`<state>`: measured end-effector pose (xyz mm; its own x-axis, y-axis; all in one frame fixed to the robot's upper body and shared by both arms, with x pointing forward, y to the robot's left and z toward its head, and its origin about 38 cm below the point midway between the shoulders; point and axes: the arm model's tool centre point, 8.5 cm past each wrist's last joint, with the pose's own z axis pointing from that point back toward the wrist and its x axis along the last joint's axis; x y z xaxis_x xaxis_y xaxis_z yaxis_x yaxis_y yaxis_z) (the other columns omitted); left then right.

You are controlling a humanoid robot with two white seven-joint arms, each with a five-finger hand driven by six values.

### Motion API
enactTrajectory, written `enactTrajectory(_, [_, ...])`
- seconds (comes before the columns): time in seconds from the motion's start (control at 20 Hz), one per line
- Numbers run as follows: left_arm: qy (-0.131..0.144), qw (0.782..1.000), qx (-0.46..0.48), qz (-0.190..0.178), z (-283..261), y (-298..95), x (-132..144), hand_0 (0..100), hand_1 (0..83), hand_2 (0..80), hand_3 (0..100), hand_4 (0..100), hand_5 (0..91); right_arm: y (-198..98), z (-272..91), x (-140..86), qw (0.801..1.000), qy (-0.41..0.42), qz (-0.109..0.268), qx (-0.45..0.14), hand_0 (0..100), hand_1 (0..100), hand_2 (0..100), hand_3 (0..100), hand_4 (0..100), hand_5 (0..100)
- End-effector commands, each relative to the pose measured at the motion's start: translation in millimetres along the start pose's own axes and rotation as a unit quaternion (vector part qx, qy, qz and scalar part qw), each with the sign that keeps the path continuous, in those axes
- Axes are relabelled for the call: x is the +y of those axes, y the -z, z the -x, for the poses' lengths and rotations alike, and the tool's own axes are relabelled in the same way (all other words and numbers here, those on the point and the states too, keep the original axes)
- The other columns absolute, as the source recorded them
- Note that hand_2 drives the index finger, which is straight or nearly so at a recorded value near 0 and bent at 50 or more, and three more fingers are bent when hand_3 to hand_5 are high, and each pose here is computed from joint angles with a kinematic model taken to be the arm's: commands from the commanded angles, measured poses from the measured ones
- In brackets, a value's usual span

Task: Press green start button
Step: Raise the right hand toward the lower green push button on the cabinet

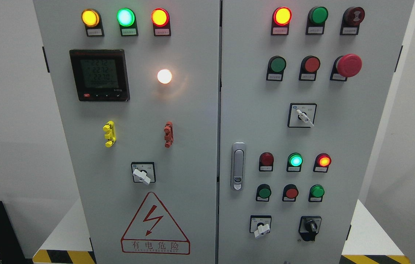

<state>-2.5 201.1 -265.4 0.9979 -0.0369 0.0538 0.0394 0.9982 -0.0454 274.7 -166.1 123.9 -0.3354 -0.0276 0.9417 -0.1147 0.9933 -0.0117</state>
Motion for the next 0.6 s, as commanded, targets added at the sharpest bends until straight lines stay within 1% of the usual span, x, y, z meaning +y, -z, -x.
enactTrajectory(0.0, [0.0, 1.0, 0.0, 0.0, -0.2, 0.0, 0.0, 12, 55.6, 0.0, 0, 0, 0.0, 0.0, 0.4, 0.3, 1.0, 0.0, -0.001, 0.001, 0, 5, 0, 0, 0, 0])
enactTrajectory(0.25, [0.0, 1.0, 0.0, 0.0, -0.2, 0.0, 0.0, 12, 55.6, 0.0, 0, 0, 0.0, 1.1, -0.8, -0.2, 1.0, -0.002, -0.001, -0.002, 0, 5, 0, 0, 0, 0])
enactTrajectory(0.55, [0.0, 1.0, 0.0, 0.0, -0.2, 0.0, 0.0, 12, 55.6, 0.0, 0, 0, 0.0, 12.8, -7.9, -1.7, 1.0, -0.012, 0.0, -0.028, 0, 7, 0, 0, 0, 0])
